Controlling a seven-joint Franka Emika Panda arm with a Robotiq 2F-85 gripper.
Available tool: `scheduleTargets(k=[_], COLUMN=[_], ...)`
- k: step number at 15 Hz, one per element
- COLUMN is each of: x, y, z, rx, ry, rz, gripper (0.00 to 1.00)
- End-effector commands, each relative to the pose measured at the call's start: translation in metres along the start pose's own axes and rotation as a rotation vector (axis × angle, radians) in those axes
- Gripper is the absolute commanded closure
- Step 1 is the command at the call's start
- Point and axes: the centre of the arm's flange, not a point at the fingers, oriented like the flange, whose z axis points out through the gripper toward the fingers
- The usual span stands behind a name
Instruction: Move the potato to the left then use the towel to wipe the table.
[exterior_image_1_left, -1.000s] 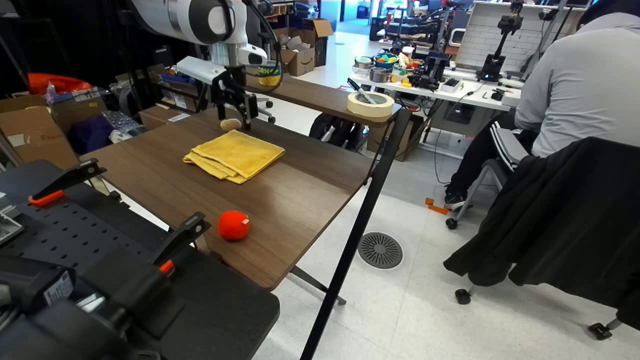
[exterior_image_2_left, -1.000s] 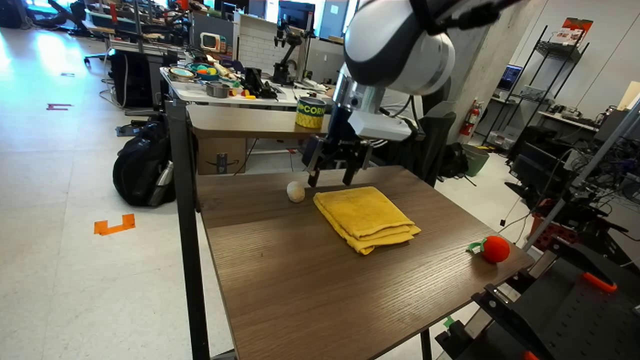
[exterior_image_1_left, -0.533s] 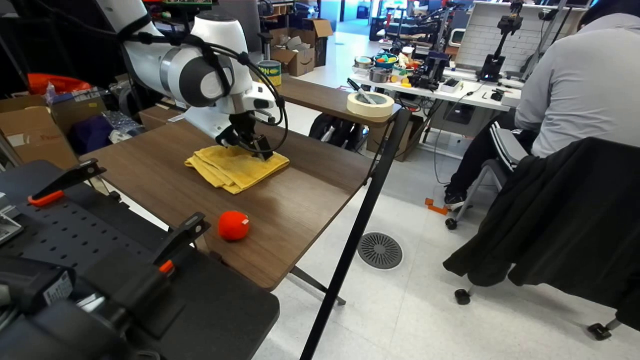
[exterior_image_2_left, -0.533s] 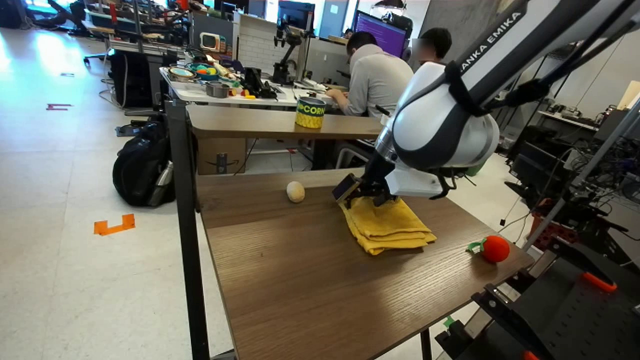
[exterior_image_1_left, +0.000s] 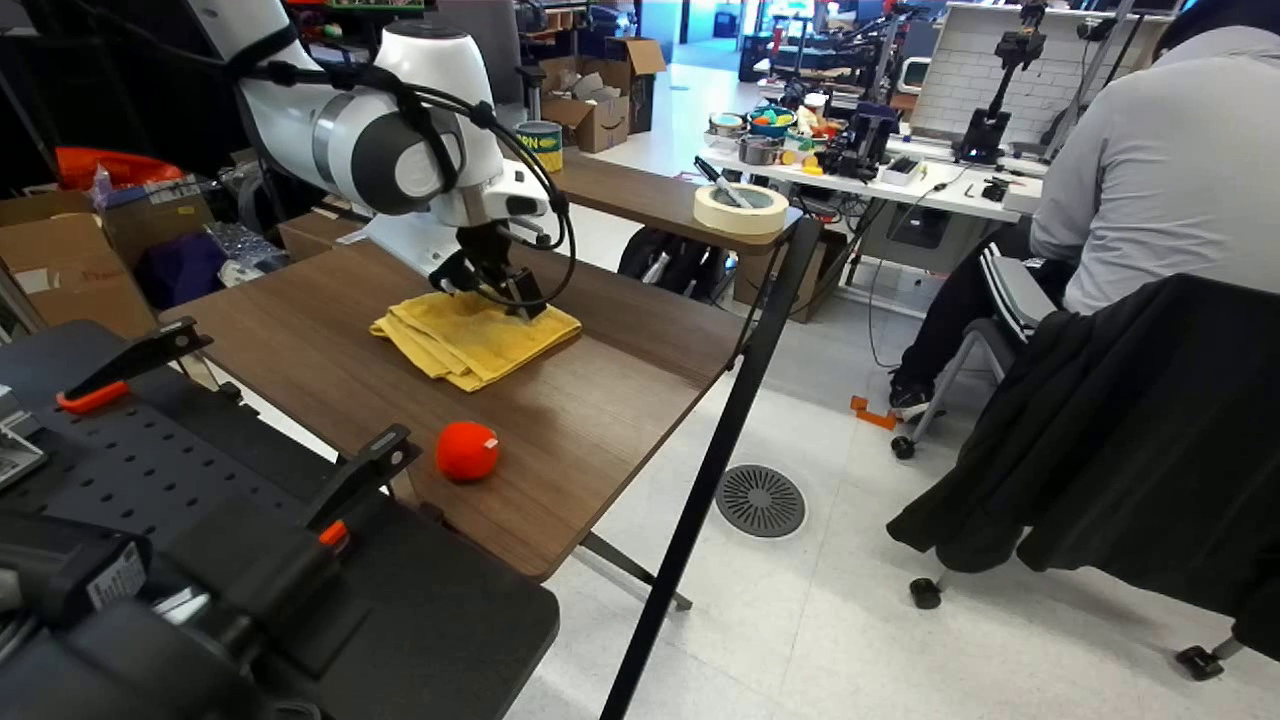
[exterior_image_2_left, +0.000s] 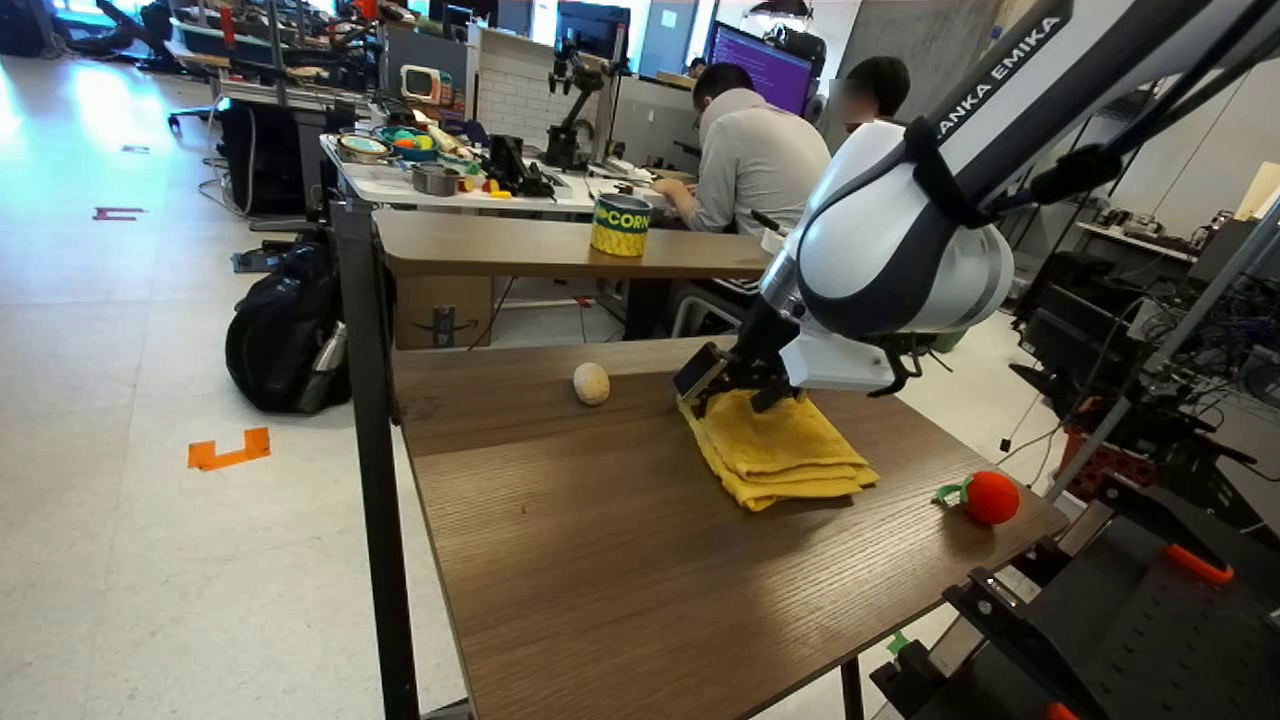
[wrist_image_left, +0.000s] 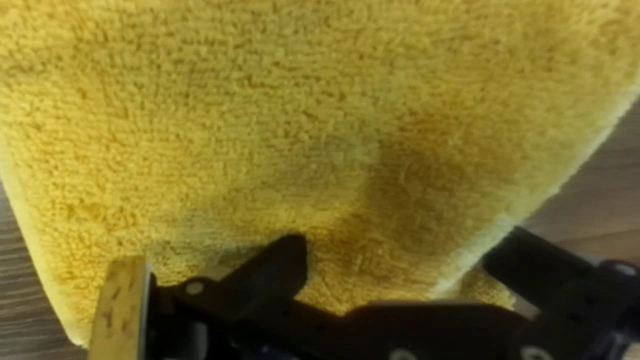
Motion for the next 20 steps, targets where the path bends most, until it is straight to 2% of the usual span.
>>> scheduleTargets(k=[1,6,9,11,12,17,19,20], x=[-0.010,-0.018,-0.021,-0.019,-0.021,-0.021,-0.002,0.004], y=[0.014,0.041,0.054,0.054,0.050,0.052,0.073,0.095], z=[-0.037,-0.052,-0.034,-0.012,-0.029,-0.023,-0.010,0.001], rx=[-0.020,-0.042,-0.029,0.006,-0.031,-0.012,-0.055,-0.077], ry=[0.010,-0.007,-0.053,-0.065,-0.041,-0.046,-0.057,-0.068], rz=[0.011,0.043,0.051,0.035,0.046,0.044,0.095,0.145], gripper=[0.00,0.00,0.00,0.00,0.00,0.00,0.00,0.00])
